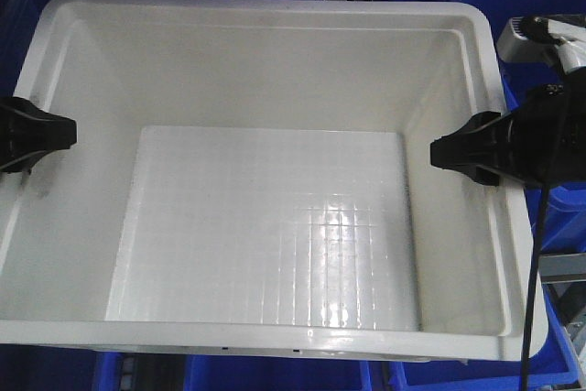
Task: Move bin from left to right shelf
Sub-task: 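Hold the white tote with both grippers while aligning beside the roller shelf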
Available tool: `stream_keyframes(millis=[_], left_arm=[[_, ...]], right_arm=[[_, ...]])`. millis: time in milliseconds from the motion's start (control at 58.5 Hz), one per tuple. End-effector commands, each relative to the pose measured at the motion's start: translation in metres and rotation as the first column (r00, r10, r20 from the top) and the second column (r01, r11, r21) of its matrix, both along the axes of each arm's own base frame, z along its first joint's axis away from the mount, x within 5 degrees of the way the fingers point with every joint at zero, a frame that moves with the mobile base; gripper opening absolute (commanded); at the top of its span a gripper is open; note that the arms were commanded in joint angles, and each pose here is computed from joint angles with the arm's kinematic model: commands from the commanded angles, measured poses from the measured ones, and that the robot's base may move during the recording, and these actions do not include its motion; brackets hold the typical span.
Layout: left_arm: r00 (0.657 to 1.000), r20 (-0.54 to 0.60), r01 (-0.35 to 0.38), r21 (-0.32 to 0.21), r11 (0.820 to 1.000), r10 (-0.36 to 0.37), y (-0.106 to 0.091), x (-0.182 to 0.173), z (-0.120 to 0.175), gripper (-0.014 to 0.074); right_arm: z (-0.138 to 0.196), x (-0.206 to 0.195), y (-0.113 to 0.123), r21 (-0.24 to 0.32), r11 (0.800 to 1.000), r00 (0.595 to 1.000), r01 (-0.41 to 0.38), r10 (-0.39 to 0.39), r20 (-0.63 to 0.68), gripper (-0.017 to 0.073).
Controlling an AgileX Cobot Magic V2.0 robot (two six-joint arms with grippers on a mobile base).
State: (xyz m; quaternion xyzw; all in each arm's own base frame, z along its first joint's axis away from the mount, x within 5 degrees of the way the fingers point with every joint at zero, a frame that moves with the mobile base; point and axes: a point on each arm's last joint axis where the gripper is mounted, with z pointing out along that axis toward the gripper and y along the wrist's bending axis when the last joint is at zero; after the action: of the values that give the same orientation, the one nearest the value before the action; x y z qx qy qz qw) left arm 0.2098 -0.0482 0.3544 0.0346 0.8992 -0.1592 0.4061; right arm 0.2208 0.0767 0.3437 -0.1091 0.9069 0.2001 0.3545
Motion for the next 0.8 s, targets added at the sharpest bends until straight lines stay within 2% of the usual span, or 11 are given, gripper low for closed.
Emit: stream_keyframes(millis=[0,786], left_arm=[[0.987,0.160,-0.008,-0.069,0.998,0.019,-0.0021,-0.0012,0.0268,-0.0006],[0.987,0.160,-0.008,-0.069,0.998,0.019,-0.0021,-0.0012,0.0268,-0.0006]], right_arm=[[0.0272,-0.0021,0.0010,0.055,0.998,0.989,-0.003,-0.006,0.151,-0.0004],[0.0272,-0.0021,0.0010,0.055,0.998,0.989,-0.003,-0.006,0.151,-0.0004]])
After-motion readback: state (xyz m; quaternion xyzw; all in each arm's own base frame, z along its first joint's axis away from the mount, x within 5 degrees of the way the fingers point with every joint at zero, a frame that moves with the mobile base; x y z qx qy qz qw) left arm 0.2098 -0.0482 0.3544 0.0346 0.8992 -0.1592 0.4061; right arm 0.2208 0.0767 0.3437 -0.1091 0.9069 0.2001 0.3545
